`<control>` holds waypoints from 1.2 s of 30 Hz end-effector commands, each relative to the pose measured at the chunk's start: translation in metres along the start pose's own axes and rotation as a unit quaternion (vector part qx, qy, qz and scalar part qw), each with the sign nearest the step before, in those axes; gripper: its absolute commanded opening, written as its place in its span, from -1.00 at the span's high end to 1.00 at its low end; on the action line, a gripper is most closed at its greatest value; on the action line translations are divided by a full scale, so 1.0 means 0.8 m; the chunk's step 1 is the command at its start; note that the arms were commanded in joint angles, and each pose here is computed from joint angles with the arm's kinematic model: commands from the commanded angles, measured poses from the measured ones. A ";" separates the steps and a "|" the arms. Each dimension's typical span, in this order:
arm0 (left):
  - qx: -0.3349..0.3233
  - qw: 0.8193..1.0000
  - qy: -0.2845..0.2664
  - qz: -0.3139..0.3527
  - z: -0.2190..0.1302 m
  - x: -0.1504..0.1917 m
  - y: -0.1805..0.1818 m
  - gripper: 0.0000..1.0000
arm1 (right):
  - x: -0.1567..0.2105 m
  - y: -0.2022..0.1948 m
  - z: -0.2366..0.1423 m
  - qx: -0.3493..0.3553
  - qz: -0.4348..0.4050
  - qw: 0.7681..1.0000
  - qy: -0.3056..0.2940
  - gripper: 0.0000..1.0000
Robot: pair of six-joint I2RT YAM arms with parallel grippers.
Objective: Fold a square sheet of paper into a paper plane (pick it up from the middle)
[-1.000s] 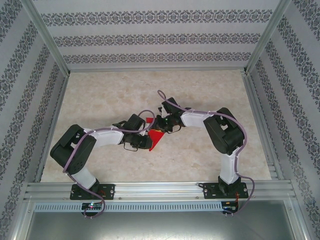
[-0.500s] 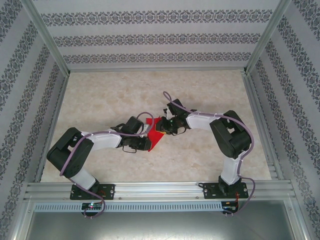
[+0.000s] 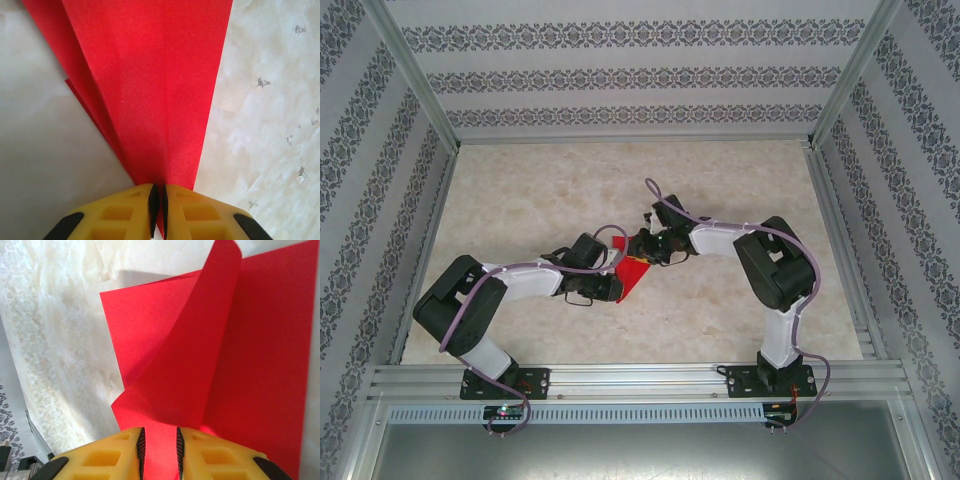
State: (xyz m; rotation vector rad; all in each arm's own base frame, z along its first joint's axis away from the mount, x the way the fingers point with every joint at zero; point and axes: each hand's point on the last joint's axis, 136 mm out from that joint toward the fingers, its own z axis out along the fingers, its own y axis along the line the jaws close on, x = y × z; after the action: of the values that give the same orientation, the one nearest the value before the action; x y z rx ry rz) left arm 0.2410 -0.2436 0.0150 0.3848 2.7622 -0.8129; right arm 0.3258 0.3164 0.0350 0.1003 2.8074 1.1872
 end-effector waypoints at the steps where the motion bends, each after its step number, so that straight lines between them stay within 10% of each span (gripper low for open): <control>1: -0.057 0.995 0.076 -0.017 0.007 0.062 0.039 0.64 | 0.000 0.016 0.011 -0.020 -0.005 1.000 0.007 0.50; 21: -0.031 0.997 0.066 -0.010 0.001 0.051 0.022 0.62 | 0.005 -0.008 0.041 0.011 0.006 1.000 0.025 0.52; 36: -0.017 0.997 -0.068 -0.013 -0.074 -0.056 -0.019 0.20 | 0.017 -0.016 0.042 0.022 -0.004 0.999 0.035 0.55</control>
State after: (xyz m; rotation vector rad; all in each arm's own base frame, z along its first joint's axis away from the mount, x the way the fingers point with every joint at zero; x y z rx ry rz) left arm 0.2535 -0.2420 0.0676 0.3481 2.6887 -0.8235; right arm 0.3281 0.3372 0.0215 0.0655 2.8275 1.2160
